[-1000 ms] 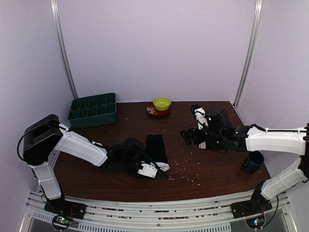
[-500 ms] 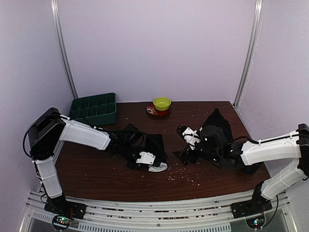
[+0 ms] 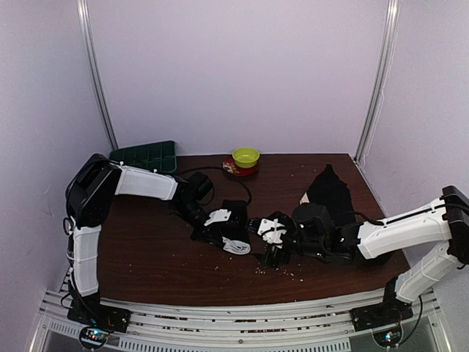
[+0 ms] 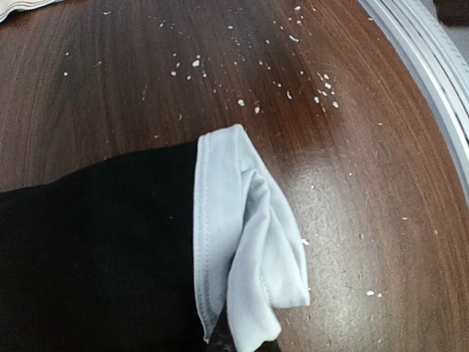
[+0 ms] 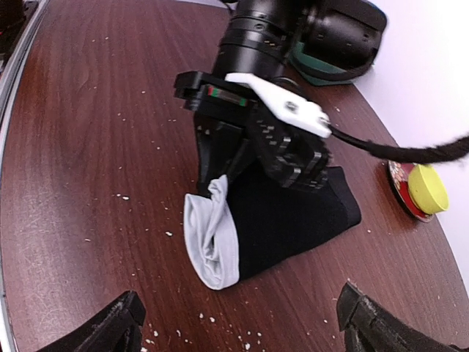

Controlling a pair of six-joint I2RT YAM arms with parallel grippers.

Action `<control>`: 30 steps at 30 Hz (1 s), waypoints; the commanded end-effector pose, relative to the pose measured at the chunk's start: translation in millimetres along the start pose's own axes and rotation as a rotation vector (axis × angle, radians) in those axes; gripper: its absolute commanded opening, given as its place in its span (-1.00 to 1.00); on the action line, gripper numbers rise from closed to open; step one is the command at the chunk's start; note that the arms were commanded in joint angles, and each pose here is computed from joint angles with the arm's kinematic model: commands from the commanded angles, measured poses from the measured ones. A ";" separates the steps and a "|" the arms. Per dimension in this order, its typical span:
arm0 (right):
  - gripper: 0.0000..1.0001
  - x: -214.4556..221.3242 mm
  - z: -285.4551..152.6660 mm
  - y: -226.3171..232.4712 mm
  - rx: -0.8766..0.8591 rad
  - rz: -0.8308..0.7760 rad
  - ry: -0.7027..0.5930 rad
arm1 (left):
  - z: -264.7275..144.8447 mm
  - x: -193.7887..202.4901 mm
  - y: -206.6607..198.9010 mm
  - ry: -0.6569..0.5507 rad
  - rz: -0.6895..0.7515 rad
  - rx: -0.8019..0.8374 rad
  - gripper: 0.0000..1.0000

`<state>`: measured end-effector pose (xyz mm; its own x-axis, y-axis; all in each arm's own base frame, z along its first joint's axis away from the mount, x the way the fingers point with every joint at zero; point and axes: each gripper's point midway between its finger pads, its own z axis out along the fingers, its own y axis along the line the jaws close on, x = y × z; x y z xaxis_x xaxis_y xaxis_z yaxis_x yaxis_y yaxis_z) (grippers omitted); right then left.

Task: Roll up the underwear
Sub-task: Roll the underwear at the center of the board.

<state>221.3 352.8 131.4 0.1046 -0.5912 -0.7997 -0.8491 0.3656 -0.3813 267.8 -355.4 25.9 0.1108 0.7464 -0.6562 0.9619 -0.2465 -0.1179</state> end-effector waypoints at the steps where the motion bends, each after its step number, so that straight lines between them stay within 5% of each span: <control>1: 0.88 7.6 18.0 14.9 -0.009 -0.077 0.050 | 5.0 11.2 -8.5 -0.006 -0.143 0.096 -1.00; 18: 0.56 39.8 105.5 23.8 0.105 -0.171 0.235 | 5.3 8.3 -7.3 -0.066 -0.187 0.143 -1.00; 26: -0.52 45.4 112.5 25.6 0.099 -0.173 0.260 | 3.2 8.2 -5.8 -0.072 -0.188 0.139 -1.00; 30: -1.00 43.1 111.3 27.7 0.073 -0.143 0.263 | -0.9 8.9 -1.7 -0.056 -0.172 0.103 -0.82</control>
<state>260.0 414.4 31.4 0.1006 -0.8064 -0.5828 -0.7857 0.2950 -0.5438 263.6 -354.4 27.0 -0.0510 0.7295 -0.6821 0.9312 -0.2120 -0.2964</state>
